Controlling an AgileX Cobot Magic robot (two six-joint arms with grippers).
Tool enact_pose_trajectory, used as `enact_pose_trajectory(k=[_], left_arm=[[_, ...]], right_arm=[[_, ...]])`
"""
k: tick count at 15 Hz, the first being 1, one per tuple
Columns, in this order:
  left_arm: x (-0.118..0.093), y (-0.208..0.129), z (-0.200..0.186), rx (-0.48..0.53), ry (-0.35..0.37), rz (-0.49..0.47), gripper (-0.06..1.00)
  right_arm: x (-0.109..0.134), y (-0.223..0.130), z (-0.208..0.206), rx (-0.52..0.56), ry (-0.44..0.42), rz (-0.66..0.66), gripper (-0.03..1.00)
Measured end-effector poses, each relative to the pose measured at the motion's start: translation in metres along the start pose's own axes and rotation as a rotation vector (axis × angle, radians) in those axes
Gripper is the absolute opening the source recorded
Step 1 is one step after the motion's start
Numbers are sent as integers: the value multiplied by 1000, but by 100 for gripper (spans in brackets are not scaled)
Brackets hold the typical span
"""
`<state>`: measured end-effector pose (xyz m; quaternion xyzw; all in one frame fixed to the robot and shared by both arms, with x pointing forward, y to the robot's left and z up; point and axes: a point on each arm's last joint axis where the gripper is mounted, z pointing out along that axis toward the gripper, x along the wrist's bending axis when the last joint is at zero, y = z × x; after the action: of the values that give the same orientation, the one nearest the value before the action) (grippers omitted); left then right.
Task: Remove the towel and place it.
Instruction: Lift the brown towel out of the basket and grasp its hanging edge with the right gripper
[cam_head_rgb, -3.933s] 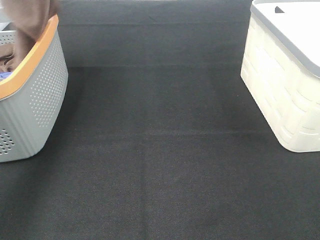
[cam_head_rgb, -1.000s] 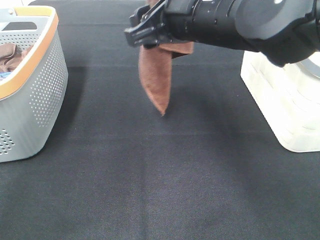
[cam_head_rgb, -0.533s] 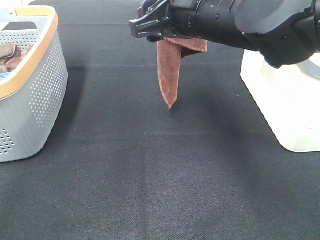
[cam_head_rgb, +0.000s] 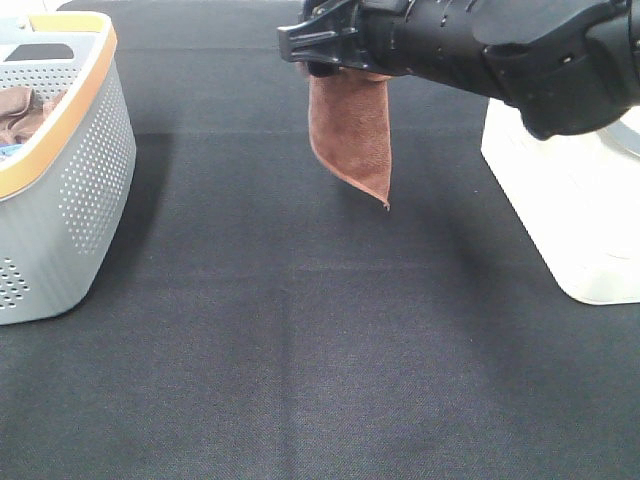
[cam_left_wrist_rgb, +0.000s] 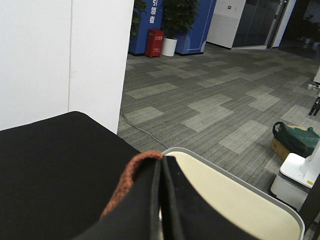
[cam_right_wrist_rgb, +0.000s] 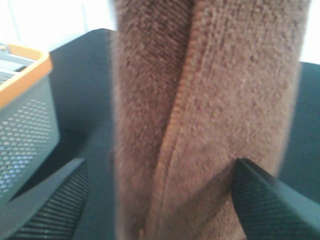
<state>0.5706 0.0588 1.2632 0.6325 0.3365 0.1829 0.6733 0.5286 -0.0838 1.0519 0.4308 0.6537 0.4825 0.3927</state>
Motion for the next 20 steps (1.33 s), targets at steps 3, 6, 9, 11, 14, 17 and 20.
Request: enact_pose_trajectory(k=[3,6,9,11,14,17,20], left_arm=[[0,-1,0,7,4,15,0],[4,-2,0,21,47,117,0],[7,0,0,13,76,178,0],[8,1,0,-3,87,192,0],[12,-2,6,-14,107,215,0],[18,-14,17,16,116,225,0],[20,-12,18,-19,136,253,0]], right_arm=[[0,0,0,5,-3,-37,73],[0,-1,0,7,-3,-57,65],[0,-1,0,8,-1,-81,55],[0,-1,0,8,-1,-81,54],[1,-1,0,13,7,-81,54],[2,-2,0,24,26,-81,57],[2,-2,0,26,29,-83,57]])
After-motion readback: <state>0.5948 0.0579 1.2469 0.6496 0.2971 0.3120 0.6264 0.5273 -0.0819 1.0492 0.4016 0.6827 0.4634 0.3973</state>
